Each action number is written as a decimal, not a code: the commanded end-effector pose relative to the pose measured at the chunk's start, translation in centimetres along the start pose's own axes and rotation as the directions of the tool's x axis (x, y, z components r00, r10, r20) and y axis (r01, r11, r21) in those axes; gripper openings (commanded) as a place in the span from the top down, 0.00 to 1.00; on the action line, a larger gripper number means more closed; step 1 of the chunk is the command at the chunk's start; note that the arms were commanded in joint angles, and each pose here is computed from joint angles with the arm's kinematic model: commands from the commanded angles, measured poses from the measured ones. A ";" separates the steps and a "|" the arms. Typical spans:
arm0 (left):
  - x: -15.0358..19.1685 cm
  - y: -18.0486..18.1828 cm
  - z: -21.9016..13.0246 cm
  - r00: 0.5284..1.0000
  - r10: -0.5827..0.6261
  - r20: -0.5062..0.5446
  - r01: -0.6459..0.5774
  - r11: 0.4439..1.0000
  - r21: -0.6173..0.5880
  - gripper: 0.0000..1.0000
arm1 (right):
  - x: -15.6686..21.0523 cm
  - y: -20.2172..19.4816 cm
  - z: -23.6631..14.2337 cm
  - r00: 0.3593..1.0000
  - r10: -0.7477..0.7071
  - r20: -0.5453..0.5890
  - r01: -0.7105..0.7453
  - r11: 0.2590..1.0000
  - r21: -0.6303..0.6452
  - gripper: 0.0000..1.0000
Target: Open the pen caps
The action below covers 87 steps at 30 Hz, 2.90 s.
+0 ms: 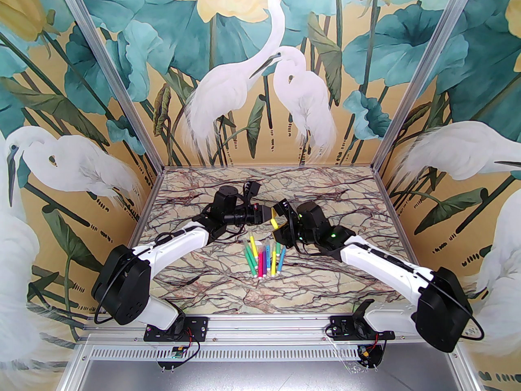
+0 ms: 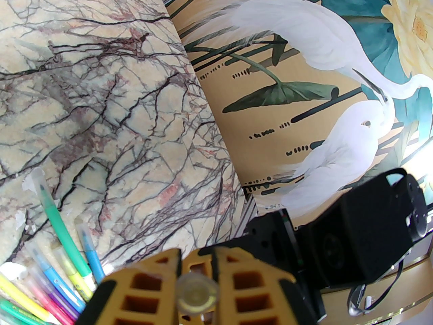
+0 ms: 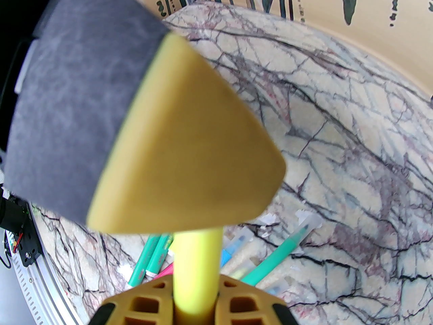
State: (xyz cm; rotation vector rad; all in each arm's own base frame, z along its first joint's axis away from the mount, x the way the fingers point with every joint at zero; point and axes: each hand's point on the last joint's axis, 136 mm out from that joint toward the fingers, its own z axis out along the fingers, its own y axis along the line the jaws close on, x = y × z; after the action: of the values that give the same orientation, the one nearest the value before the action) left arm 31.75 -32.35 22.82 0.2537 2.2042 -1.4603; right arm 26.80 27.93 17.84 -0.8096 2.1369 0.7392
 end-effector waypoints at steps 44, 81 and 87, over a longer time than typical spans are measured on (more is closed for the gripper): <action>-5.3 29.9 -21.2 0.983 -0.163 0.081 0.139 0.393 -0.909 1.00 | 7.4 -33.0 -5.3 0.833 0.551 -0.057 -0.359 0.616 0.701 0.96; -1.7 35.5 -19.6 0.939 -0.344 0.007 0.138 0.358 -0.923 0.83 | 11.7 -35.9 -3.7 0.753 0.643 -0.140 -0.342 0.564 0.751 0.70; -1.4 35.8 -19.6 0.935 -0.354 -0.001 0.133 0.353 -0.926 0.79 | 11.2 -35.8 -3.9 0.759 0.637 -0.135 -0.342 0.566 0.750 0.69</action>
State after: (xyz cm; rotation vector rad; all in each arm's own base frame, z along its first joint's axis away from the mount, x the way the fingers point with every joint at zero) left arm 42.32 0.26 1.92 -0.3754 2.8954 -0.0548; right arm 44.95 -0.62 2.05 0.1040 2.7771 -0.0261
